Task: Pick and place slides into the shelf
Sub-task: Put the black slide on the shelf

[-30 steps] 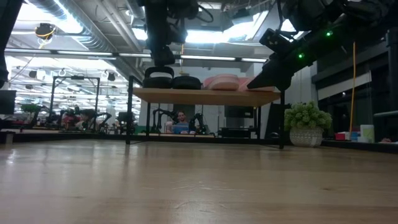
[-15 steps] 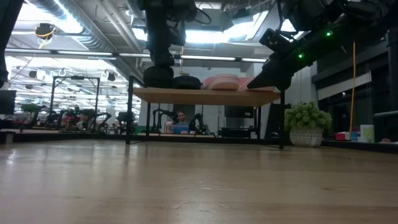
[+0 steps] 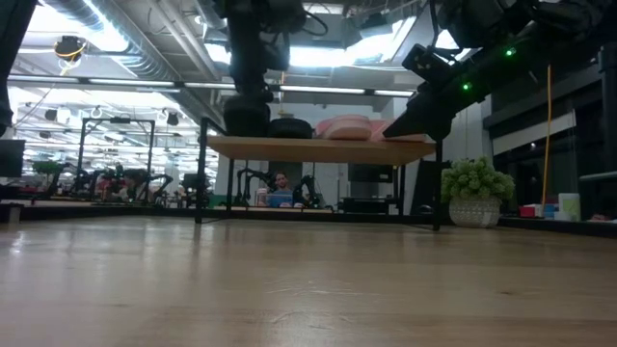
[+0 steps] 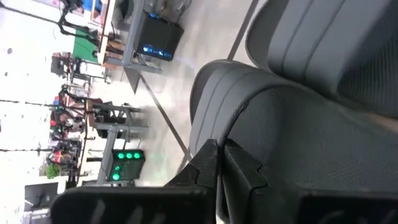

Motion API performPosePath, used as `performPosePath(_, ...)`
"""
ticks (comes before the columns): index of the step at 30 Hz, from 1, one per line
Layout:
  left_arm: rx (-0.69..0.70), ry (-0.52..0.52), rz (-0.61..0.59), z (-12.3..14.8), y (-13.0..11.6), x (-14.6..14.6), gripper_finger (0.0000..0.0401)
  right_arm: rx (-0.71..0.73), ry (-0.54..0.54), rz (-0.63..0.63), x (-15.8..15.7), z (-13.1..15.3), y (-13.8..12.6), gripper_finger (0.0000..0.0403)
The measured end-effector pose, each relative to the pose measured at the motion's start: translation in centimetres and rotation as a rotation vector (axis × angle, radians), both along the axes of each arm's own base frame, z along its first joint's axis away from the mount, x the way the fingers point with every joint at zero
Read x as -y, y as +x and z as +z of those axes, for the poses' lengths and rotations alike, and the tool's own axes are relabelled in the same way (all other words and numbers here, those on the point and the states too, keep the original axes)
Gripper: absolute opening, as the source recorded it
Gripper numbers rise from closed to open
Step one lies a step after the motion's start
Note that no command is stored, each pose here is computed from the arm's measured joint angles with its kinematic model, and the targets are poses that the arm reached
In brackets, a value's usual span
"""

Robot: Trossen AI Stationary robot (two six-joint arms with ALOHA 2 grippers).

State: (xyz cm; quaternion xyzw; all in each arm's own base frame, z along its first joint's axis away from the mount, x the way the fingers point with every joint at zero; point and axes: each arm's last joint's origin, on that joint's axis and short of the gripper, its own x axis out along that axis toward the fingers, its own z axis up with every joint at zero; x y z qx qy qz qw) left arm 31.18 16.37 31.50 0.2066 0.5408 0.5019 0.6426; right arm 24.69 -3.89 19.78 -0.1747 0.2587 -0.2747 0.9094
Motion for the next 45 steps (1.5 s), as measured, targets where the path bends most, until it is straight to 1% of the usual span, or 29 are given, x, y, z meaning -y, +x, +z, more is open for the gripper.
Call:
performPosePath(6, 0.026, 0.025, -0.025, 0.4, 0.4, -0.7, 0.0008, 0.0, 0.0, 0.0, 0.0, 0.0, 0.0, 0.0014)
performPosePath(12, 0.069, -0.016, -0.039, 0.3, 0.4, -0.9, 0.0005, 0.0, 0.0, -0.001, 0.0, 0.0, 0.0, 0.0014)
performPosePath(14, 0.102, -0.053, -0.052, 0.2, 0.4, -1.0, 0.0008, 0.0, 0.0, 0.0, 0.0, 0.0, 0.0, 0.0014)
performPosePath(16, 0.145, -0.116, -0.077, -0.2, 0.5, -0.9, 0.001, 0.0, 0.0, 0.0, 0.0, 0.0, 0.0, 0.0014)
performPosePath(18, 0.165, -0.141, -0.085, -0.5, 0.5, -0.8, 0.0011, 0.0, 0.0, 0.0, 0.0, 0.0, 0.0, 0.0014)
performPosePath(23, 0.145, -0.154, -0.1, -1.0, 0.6, -0.4, 0.0011, 0.0, 0.0, 0.0, 0.0, 0.0, 0.0, 0.0014)
performPosePath(29, 0.142, -0.157, -0.106, -1.1, 0.7, -0.2, 0.0012, 0.0, 0.0, -0.001, 0.0, 0.0, 0.0, 0.0014)
performPosePath(37, 0.152, -0.184, -0.122, -1.1, 0.8, -0.1, 0.0012, 0.0, 0.0, 0.0, 0.0, 0.0, 0.0, 0.0014)
performPosePath(40, 0.165, -0.21, -0.137, -1.2, 0.8, -0.1, 0.0012, 0.0, 0.0, 0.0, 0.0, 0.0, 0.0, 0.0014)
performPosePath(45, 0.145, -0.229, -0.135, -2.6, 0.7, -0.1, 0.0012, 0.0, 0.0, 0.0, 0.0, 0.0, 0.0, 0.0014)
